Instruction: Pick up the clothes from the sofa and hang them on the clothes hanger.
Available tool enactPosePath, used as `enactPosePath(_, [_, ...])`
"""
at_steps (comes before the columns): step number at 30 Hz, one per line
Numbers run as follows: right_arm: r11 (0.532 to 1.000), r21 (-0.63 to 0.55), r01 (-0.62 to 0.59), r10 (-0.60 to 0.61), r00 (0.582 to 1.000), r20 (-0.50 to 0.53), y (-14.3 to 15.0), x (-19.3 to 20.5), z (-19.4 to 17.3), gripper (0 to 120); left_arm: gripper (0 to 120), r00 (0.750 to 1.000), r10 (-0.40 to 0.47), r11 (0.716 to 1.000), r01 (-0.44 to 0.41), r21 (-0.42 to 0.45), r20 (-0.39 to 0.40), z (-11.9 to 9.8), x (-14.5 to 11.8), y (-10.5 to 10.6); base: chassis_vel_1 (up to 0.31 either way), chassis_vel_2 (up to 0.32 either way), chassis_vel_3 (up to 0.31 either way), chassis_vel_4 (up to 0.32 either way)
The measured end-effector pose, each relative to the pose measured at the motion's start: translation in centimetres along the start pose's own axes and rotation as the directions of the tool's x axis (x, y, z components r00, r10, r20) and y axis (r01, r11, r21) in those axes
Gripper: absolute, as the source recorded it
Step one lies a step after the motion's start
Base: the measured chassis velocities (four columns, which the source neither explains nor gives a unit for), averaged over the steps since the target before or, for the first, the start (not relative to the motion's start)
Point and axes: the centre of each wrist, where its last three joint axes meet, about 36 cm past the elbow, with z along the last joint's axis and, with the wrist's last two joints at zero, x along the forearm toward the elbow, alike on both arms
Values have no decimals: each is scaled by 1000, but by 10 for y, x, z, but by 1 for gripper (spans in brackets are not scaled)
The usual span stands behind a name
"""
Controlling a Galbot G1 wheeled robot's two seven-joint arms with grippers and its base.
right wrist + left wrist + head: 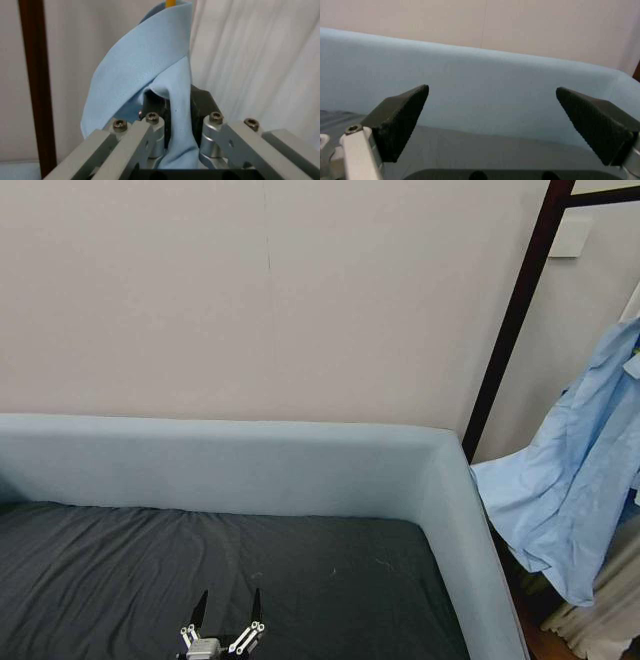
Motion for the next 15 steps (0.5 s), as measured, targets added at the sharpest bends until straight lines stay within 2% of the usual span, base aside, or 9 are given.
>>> enactPosePath(2, [999,34,19,-21,999,42,18,-5,10,8,100,1000,-1,1000,1,7,-1,1,4,-5,0,0,0,0])
enactPosePath(6, [997,64,34,-40,995,96,48,-17,7,8,100,1000,-4,1000,4,12,1,0,6,-7,0,0,0,0])
enactPosePath(15, [997,61,38,-49,982,180,90,-55,-5,8,100,1000,-16,1000,16,19,6,1,6,-9,0,0,0,0])
